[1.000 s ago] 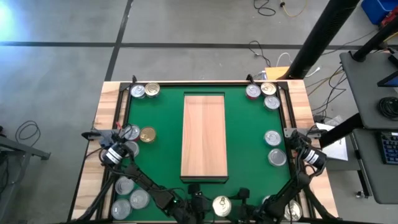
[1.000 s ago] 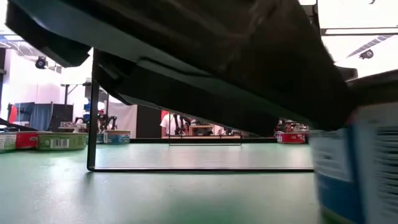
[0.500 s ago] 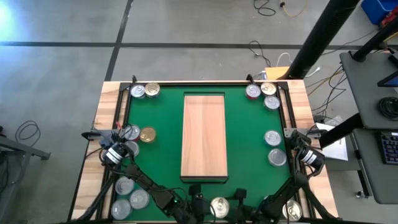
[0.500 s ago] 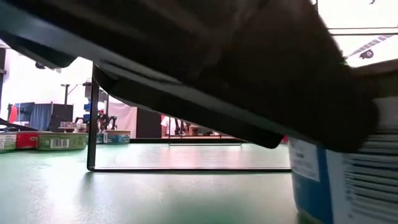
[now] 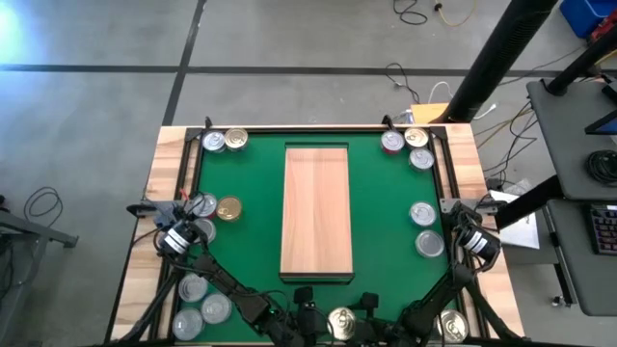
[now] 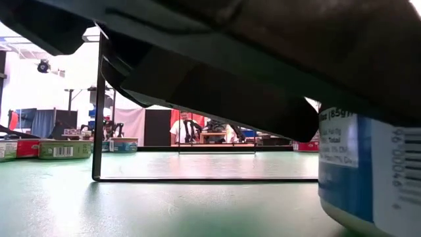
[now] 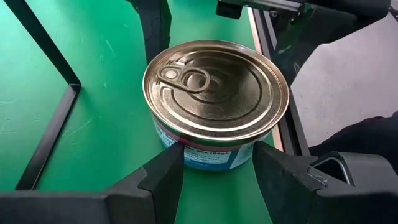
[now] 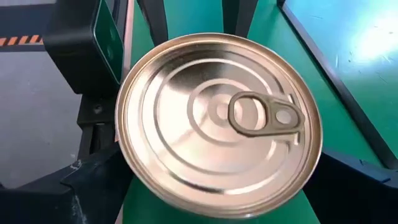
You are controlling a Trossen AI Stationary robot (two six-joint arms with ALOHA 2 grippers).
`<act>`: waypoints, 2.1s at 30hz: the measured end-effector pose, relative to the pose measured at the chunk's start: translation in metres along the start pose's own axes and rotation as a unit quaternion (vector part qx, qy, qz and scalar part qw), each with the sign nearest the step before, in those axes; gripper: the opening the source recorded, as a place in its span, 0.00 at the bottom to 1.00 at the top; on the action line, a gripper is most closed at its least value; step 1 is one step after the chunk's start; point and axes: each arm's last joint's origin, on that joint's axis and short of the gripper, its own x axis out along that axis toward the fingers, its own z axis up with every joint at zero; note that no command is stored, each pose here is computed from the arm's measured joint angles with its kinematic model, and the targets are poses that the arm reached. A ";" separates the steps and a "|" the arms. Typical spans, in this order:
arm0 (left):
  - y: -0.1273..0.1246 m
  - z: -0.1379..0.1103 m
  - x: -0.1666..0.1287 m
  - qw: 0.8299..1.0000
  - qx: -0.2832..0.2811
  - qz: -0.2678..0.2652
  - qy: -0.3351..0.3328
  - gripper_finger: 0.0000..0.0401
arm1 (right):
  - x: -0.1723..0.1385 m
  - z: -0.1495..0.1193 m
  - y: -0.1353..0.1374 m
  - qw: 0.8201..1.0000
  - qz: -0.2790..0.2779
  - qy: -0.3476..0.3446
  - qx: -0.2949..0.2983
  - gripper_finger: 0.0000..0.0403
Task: Stack canned seafood by type on shelf
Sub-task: Put the blue pink tuna can on the shelf
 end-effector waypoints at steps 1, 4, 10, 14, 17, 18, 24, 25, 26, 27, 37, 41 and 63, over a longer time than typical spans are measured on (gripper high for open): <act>0.000 0.000 0.000 1.000 0.000 0.000 0.000 0.44 | 0.001 0.001 -0.001 1.000 -0.001 0.000 -0.001 0.99; 0.000 0.001 0.000 1.000 -0.002 -0.001 -0.002 0.44 | 0.003 0.002 -0.002 1.000 -0.003 -0.001 -0.003 0.99; 0.000 0.001 0.000 1.000 -0.002 -0.002 -0.003 0.44 | 0.004 0.004 -0.002 1.000 -0.004 -0.006 -0.020 0.99; 0.000 0.001 0.000 1.000 -0.001 -0.002 -0.004 0.44 | 0.005 0.004 -0.002 1.000 -0.004 -0.009 -0.016 0.98; 0.000 0.001 0.000 1.000 0.006 -0.002 -0.004 0.44 | 0.005 0.005 -0.002 1.000 -0.003 -0.009 -0.009 0.95; 0.000 0.001 0.000 1.000 0.008 -0.003 -0.005 0.44 | 0.005 0.005 -0.002 1.000 -0.003 -0.009 -0.006 0.94; 0.000 0.001 0.000 1.000 0.013 -0.002 -0.004 0.44 | 0.004 0.004 -0.002 1.000 -0.002 -0.009 0.007 0.91; 0.000 0.001 0.000 1.000 0.015 -0.001 -0.001 0.44 | 0.004 0.004 -0.001 1.000 0.000 -0.008 0.007 0.91; 0.000 0.001 -0.001 1.000 0.017 0.001 0.001 0.44 | 0.003 0.004 -0.001 1.000 0.002 -0.007 0.006 0.91; 0.001 0.002 -0.002 1.000 0.018 0.001 0.003 0.44 | 0.003 0.003 0.000 1.000 0.003 -0.007 0.007 0.91; -0.013 0.034 -0.062 0.998 0.047 -0.031 0.016 0.44 | -0.023 0.033 0.011 0.996 0.076 0.039 0.012 0.90; -0.016 0.044 -0.093 0.996 0.080 -0.040 0.024 0.44 | -0.039 0.057 0.015 0.994 0.089 0.059 -0.011 0.90; 0.099 0.118 -0.236 0.962 0.178 0.207 0.021 0.44 | -0.060 0.262 -0.151 0.996 -0.016 -0.007 -0.091 0.90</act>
